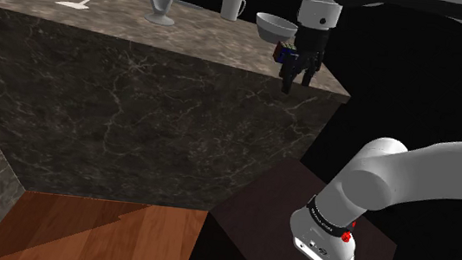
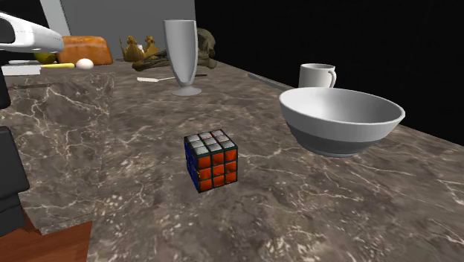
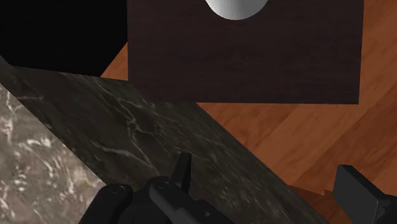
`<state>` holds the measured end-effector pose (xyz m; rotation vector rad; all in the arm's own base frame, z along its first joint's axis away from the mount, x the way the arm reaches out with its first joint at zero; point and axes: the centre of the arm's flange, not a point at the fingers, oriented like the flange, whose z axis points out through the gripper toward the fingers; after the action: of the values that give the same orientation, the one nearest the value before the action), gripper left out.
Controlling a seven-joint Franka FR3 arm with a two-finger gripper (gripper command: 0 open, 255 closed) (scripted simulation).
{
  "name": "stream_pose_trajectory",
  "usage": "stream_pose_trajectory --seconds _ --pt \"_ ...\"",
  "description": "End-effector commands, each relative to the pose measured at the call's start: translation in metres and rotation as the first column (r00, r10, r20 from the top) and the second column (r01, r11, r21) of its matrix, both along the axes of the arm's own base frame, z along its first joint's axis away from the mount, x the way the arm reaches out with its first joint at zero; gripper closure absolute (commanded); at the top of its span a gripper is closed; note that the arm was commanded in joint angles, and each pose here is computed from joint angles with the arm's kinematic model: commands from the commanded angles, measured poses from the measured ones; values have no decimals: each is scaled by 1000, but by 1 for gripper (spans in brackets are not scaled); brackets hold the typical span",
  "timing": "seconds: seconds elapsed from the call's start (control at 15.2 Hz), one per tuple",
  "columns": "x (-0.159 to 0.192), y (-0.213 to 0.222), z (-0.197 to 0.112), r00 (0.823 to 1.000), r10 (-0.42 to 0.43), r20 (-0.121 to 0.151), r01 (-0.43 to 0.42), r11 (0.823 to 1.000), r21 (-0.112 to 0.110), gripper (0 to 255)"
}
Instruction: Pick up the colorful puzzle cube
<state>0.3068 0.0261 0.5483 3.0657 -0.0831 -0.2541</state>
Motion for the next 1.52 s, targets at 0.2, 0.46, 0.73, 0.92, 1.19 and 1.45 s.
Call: stream_pose_trajectory --seconds 0.2,0.46,0.73,0.92,1.19,1.45 --pt "28 -24 9 997 -66 29 66 998 4 0" --pt "62 -59 22 986 -154 67 154 988 13 0" --pt "93 -97 36 965 -241 104 240 970 26 0" --pt "113 -127 47 943 -305 131 303 952 37 0" --pt "136 -169 63 907 -388 165 384 922 55 0" --pt "140 -177 50 899 -402 171 398 915 58 0"
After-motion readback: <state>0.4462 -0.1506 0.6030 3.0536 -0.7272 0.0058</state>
